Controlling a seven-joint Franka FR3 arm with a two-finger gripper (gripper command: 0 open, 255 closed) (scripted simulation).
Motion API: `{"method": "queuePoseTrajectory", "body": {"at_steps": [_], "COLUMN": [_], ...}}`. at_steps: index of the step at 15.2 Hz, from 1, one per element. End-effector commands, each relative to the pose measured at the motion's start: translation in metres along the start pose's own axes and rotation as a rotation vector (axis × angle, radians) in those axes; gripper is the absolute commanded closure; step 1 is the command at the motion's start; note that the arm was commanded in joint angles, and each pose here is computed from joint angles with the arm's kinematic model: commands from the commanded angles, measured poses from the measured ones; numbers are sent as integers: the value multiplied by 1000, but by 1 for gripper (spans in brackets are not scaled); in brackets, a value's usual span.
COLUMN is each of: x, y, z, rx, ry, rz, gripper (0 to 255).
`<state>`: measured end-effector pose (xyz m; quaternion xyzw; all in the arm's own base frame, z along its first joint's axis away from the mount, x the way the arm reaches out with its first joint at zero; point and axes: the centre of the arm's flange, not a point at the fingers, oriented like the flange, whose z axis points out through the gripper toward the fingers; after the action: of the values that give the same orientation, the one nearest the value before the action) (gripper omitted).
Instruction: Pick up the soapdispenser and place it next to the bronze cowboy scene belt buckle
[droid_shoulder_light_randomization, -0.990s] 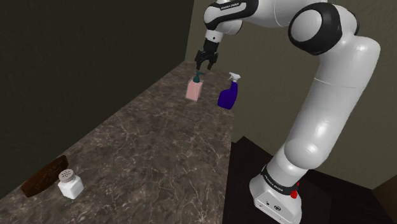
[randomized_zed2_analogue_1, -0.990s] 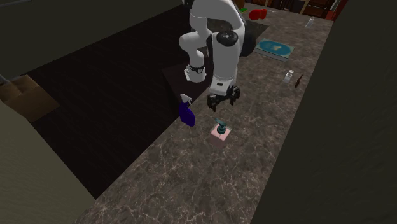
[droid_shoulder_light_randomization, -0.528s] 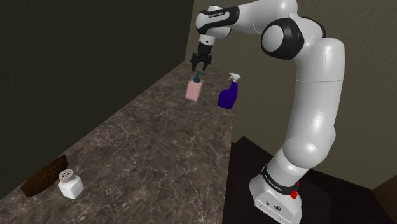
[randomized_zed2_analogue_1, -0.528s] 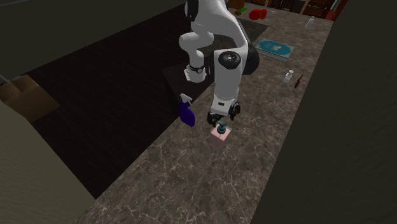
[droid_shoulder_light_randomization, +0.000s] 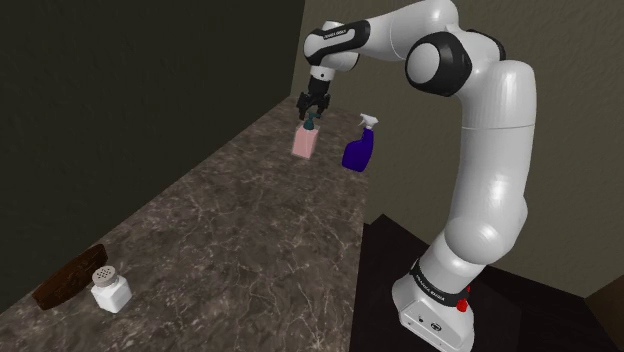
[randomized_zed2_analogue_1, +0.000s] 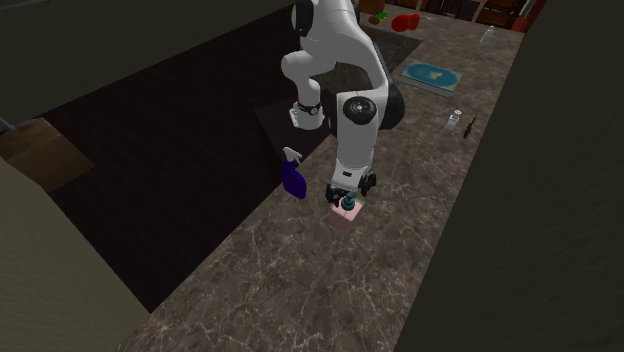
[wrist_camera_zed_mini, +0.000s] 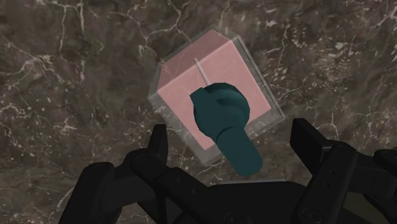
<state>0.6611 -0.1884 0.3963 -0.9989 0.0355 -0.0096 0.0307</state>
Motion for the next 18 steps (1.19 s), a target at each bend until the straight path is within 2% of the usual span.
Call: {"method": "queuePoseTrajectory", "body": {"at_steps": [1,5,6,15,18], "x": [0,0,0,0,0], "y": [0,0,0,0,-1], "z": [1,1,1,1,-15], "rx": [0,0,0,0,0], "ry": [0,0,0,0,0], "rz": [0,0,0,0,0], "gripper": [0,0,255,255,255]}}
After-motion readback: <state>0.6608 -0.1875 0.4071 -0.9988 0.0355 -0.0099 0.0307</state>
